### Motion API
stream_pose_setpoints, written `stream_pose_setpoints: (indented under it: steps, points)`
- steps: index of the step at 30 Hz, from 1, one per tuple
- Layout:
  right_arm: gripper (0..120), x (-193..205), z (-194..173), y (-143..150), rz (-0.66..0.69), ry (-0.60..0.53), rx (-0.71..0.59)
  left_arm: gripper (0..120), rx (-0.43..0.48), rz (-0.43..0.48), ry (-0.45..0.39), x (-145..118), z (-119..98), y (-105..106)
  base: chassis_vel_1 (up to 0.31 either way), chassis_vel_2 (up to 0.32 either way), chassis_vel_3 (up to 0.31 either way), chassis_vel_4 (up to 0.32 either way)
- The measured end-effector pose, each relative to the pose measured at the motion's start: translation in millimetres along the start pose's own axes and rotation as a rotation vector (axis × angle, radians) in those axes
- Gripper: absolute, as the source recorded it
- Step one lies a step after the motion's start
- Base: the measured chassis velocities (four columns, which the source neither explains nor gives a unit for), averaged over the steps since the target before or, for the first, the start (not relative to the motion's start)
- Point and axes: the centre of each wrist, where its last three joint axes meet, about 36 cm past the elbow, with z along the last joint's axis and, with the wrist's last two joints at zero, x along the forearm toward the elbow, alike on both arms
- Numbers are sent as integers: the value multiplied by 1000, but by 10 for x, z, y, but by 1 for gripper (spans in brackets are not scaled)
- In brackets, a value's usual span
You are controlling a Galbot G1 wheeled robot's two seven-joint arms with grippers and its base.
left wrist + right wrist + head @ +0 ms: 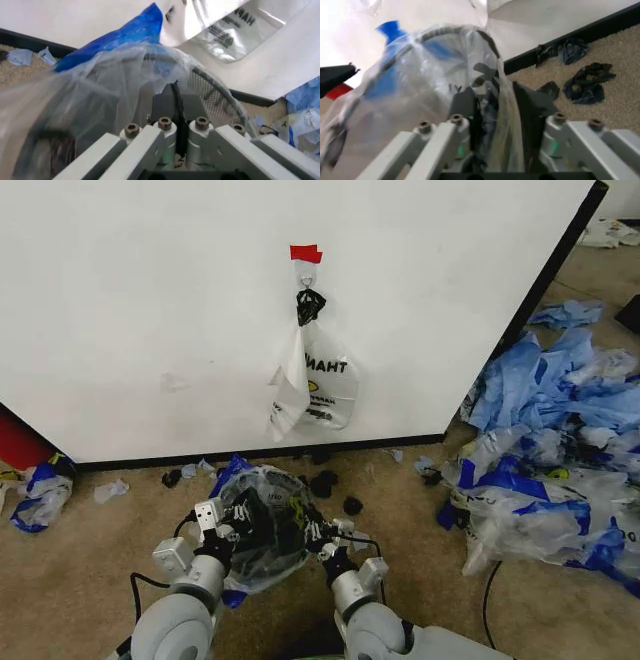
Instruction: Pick up the garbage bag from the wall and place it over the trash bin.
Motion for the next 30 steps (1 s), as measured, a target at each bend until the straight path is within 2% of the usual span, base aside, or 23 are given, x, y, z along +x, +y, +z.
stream_pose_setpoints:
  steps: [19, 26, 30]
  points:
    - [96, 73, -101, 38, -102, -87, 53, 0, -5, -3, -27, -5, 80, 27, 0, 0, 0, 0]
    - [100, 116, -229, -23, -149, -143, 72, 0, 0, -12, -45, -14, 109, 38, 0, 0, 0, 0]
    - [100, 118, -339, -38, -160, -181, 71, 0, -29, -1, -103, -51, 58, 68, 0, 0, 0, 0]
